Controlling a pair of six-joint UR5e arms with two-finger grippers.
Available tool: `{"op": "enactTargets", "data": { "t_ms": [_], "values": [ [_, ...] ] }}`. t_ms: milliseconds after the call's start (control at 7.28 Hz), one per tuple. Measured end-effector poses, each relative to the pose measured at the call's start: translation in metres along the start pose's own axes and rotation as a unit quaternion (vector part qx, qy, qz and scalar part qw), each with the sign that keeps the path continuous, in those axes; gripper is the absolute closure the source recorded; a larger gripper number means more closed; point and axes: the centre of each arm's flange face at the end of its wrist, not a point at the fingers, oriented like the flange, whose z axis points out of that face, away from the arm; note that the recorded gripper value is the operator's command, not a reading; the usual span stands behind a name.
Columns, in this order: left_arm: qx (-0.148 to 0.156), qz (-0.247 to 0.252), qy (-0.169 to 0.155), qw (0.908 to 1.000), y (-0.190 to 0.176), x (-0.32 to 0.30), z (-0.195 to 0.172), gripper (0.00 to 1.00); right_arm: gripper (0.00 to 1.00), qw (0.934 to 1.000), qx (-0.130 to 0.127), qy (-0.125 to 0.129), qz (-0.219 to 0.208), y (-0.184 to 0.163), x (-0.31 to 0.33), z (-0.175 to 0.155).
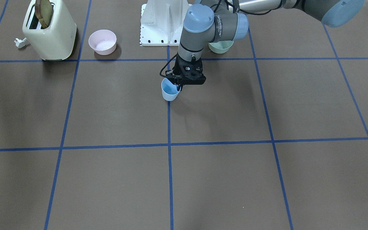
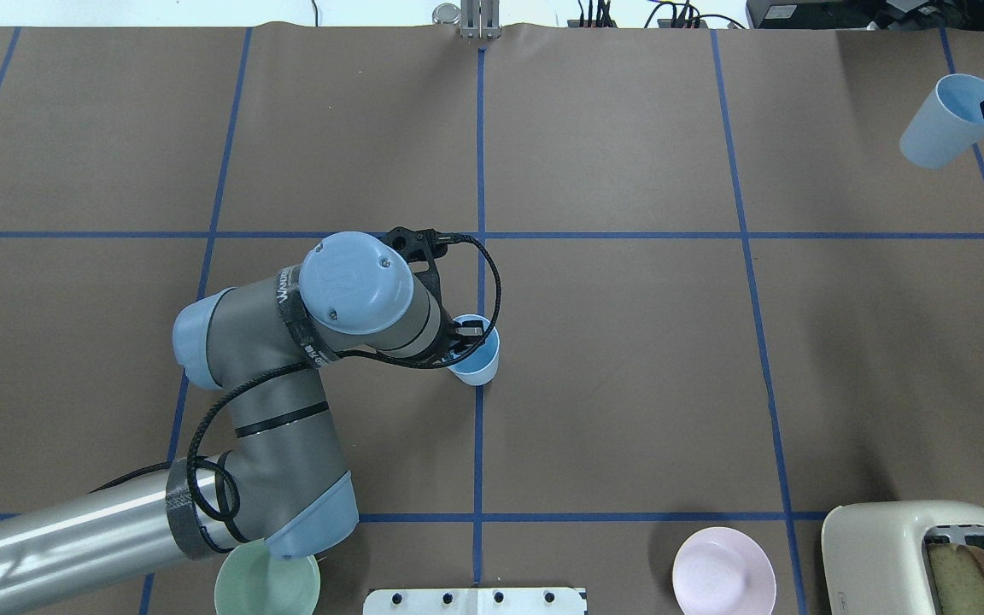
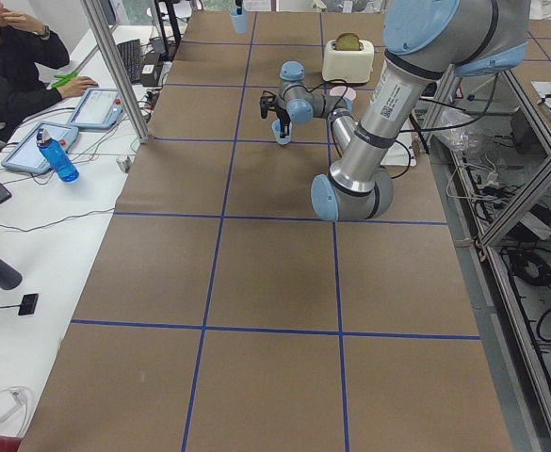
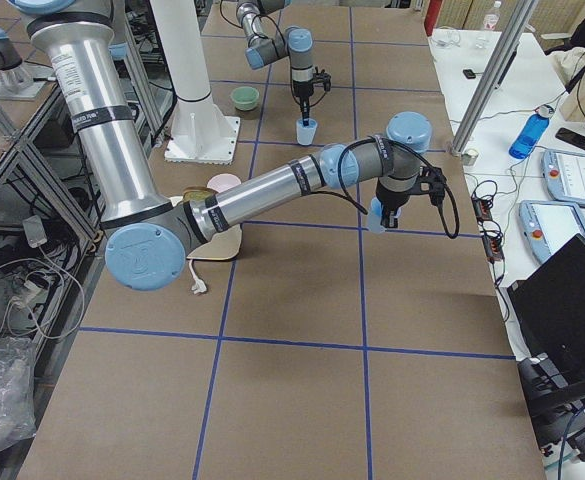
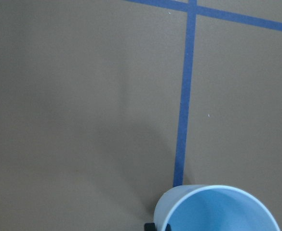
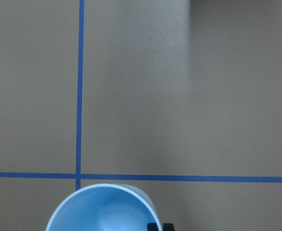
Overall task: Stack blue cups with both arms
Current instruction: 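Set the cup down with the left gripper while the right arm lifts its cup, then withdraw the left gripper while the right gripper carries its cup toward the placed cup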
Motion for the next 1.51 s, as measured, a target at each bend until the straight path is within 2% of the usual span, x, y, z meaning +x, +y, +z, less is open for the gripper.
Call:
{"op": "enactTargets", "data": {
  "t_ms": [137,275,412,550,687,1099,1237,1511],
  "values": [
    [0.001,0.000,0.000,1.0000,0.000,0.000,0.001,0.83,1.00,1.0000,0.000,0.001,0.000,0.000,0.000,0.000],
    [0.002,0.000,0.001,1.0000,0.000,0.000,0.000,0.51,1.00,1.0000,0.001,0.001,0.000,0.000,0.000,0.000],
    [0.002,0.001,0.004,1.0000,0.000,0.000,-0.001,0.38,1.00,1.0000,0.001,0.002,0.000,0.000,0.000,0.000],
    [0.002,0.001,0.006,1.0000,0.000,0.001,-0.003,0.18,1.00,1.0000,0.001,0.002,-0.001,0.000,0.000,-0.001],
    [0.002,0.000,0.008,1.0000,0.000,0.002,-0.004,0.03,1.00,1.0000,0.002,0.001,-0.001,0.000,-0.001,-0.001],
    [0.004,0.016,0.025,0.9996,-0.010,-0.002,-0.029,0.03,1.00,0.9998,0.006,-0.006,0.019,0.004,-0.026,-0.005],
    [0.001,0.028,0.033,0.9991,-0.024,-0.020,-0.048,0.03,1.00,0.9993,0.008,-0.008,0.035,0.009,-0.058,-0.003],
    [-0.002,0.062,0.048,0.9969,-0.081,-0.086,-0.105,0.03,1.00,0.9974,0.012,-0.007,0.071,0.024,-0.152,0.016]
  ]
}}
